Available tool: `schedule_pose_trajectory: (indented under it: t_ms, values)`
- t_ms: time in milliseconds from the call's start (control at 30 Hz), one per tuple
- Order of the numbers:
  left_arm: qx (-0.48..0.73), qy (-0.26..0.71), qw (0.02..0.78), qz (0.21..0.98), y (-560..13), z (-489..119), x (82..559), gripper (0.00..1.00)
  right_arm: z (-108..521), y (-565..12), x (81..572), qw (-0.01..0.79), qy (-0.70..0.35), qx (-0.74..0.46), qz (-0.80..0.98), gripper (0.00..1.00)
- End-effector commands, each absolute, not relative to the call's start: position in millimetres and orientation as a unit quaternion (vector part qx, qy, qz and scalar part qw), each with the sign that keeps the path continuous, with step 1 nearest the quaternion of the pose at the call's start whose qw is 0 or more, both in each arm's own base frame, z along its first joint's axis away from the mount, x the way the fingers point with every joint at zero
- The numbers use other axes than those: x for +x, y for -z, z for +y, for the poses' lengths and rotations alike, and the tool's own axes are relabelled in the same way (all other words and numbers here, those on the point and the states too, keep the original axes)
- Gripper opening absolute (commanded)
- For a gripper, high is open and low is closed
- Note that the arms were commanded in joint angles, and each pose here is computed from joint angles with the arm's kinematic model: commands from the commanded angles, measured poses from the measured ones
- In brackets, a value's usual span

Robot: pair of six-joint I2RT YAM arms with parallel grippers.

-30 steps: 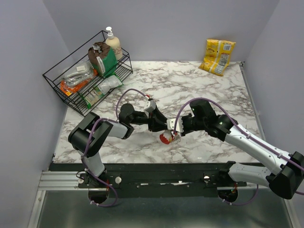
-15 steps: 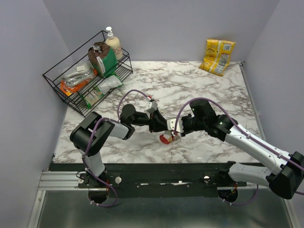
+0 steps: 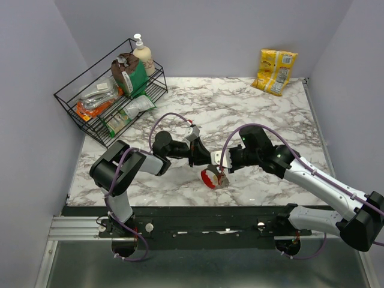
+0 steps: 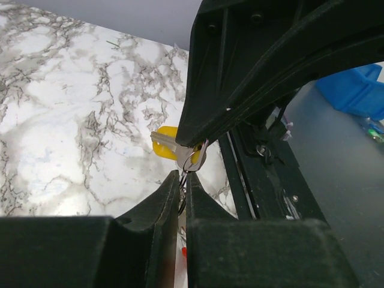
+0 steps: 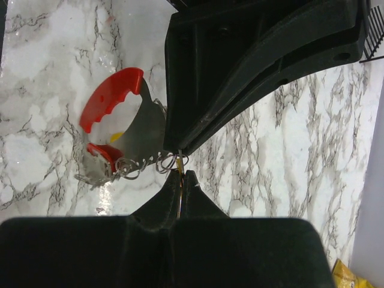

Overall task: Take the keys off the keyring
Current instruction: Remove the key from the keyring.

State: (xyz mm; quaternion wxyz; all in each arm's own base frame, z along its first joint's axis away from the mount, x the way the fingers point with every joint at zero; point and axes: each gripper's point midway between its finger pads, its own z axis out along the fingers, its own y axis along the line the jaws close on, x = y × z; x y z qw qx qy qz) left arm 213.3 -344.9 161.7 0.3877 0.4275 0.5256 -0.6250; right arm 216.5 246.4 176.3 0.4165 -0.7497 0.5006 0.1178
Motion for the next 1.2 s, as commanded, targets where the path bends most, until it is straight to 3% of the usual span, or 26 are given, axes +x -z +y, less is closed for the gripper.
schedule_pose_trajectory:
  t_ms: [0, 167, 667, 1167]
  values:
    - [0.472, 0.625, 0.45, 0.429, -196.6, -346.1, 204.5, 0.08, 249.7, -189.4, 217.7, 0.434, -0.121, -0.742, 0.496, 0.01]
    - [0.472, 0.628, 0.45, 0.426, -198.0, -345.8, 203.4, 0.0, 246.8, -192.3, 225.0, 0.446, -0.101, -0.734, 0.502, 0.01]
    - [0.454, 0.615, 0.488, 0.421, -214.3, -334.0, 215.2, 0.0, 231.2, -183.3, 241.3, 0.448, -0.055, -0.725, 0.52, 0.01]
    - [0.448, 0.607, 0.509, 0.415, -226.0, -325.8, 218.3, 0.0, 249.0, -156.3, 233.0, 0.4, -0.119, -0.737, 0.532, 0.01]
